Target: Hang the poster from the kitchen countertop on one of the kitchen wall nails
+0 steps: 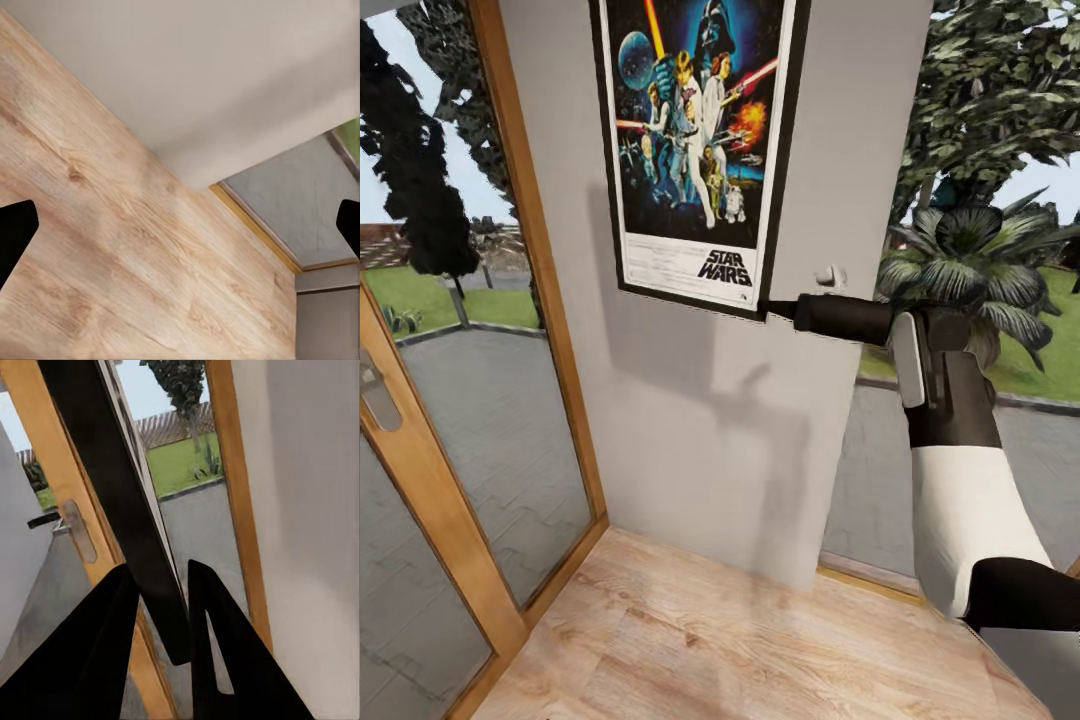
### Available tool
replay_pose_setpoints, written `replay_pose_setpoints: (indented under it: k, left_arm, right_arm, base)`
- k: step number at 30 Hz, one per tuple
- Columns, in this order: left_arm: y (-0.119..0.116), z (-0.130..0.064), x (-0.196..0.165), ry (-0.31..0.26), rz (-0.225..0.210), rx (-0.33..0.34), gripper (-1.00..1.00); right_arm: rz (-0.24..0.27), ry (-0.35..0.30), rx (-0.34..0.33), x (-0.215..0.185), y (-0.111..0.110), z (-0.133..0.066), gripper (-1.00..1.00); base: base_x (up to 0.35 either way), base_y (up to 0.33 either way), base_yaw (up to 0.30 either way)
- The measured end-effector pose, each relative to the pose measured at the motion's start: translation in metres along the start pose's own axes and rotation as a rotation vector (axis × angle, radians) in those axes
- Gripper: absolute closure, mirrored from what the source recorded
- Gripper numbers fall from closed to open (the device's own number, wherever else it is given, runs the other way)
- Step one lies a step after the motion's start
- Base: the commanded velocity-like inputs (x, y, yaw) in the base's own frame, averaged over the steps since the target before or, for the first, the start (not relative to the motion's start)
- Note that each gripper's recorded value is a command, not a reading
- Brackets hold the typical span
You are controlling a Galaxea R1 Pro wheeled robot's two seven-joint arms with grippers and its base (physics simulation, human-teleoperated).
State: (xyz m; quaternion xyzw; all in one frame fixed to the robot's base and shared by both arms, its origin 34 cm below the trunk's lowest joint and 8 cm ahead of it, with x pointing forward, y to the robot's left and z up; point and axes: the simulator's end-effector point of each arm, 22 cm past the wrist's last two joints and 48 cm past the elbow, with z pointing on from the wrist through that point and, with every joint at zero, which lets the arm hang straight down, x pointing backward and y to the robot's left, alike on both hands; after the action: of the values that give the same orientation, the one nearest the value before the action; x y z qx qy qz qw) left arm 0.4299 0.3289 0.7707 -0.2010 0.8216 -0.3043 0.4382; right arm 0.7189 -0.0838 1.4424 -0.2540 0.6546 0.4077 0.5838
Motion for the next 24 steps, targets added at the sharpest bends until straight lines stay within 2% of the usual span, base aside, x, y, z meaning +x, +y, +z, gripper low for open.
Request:
replay_pose_setpoints:
  k: [3, 6, 10, 17, 18, 21, 24]
  left_arm:
    - [-0.003, 0.002, 0.003, 0.001, -0.005, 0.004, -1.0]
    - [-0.004, 0.003, 0.004, 0.002, -0.006, 0.006, -1.0]
    - [-0.004, 0.003, 0.004, 0.0, -0.006, 0.007, -1.0]
    - [-0.005, 0.003, 0.004, 0.0, -0.006, 0.008, -1.0]
    - [-0.004, 0.003, 0.004, 0.0, -0.006, 0.007, -1.0]
    - [-0.004, 0.003, 0.004, 0.0, -0.006, 0.007, -1.0]
    - [-0.004, 0.003, 0.003, 0.0, -0.006, 0.007, -1.0]
  right_arm:
    - [0.041, 0.02, -0.027, -0.01, 0.005, 0.024, 1.0]
    - [0.053, 0.029, -0.037, -0.009, 0.008, 0.032, 1.0]
    - [0.072, 0.049, -0.044, -0.003, 0.008, 0.039, 1.0]
    - [0.074, 0.076, -0.056, 0.005, 0.012, 0.046, 1.0]
    - [0.097, 0.108, -0.042, 0.019, 0.003, 0.051, 1.0]
    - [0.144, 0.167, -0.039, 0.046, -0.005, 0.06, 1.0]
    - [0.152, 0.17, -0.045, 0.047, -0.004, 0.061, 1.0]
  base:
    - [0.0, 0.0, 0.0]
    - [0.0, 0.0, 0.0]
    - [0.0, 0.0, 0.0]
    - [0.0, 0.0, 0.0]
    - [0.0, 0.0, 0.0]
    - [0.0, 0.0, 0.0]
    - [0.002, 0.0, 0.0]
